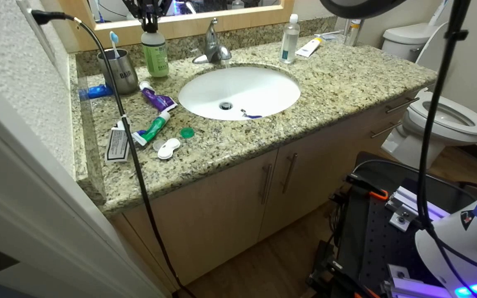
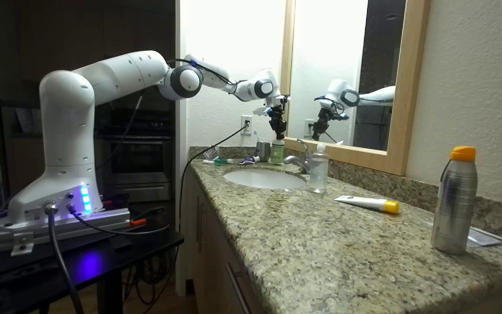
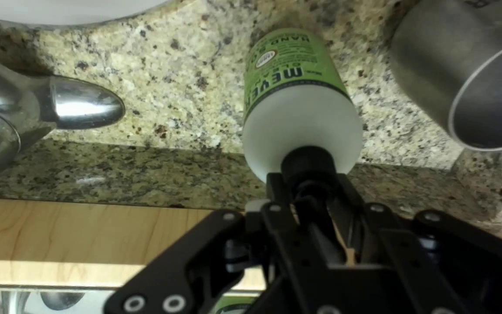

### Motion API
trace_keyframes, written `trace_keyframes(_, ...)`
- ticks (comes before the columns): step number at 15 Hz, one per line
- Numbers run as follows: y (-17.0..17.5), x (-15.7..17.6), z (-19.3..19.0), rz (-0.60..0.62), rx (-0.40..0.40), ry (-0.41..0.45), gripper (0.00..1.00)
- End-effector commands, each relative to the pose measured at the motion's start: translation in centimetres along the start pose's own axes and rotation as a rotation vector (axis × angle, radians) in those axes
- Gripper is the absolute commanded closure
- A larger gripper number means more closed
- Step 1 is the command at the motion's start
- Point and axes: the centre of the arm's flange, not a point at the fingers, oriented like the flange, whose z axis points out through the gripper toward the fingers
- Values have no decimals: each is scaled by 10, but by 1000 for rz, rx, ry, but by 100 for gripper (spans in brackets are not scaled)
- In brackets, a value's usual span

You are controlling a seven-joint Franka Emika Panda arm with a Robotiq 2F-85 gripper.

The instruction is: Move the green soap bottle to the right

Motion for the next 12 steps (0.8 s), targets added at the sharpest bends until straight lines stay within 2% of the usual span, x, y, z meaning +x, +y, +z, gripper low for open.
trace_keyframes(1,-14,-18,-87,-50,44,-41,92)
trace_keyframes(4,-13,-10,-159,-80,60,20,92)
trace_keyframes(6,4,1,-207,-58,60,99,92)
trace_keyframes(9,54,15,-263,36,46,194,92)
trace_keyframes(12,119,18,-295,114,14,210,92)
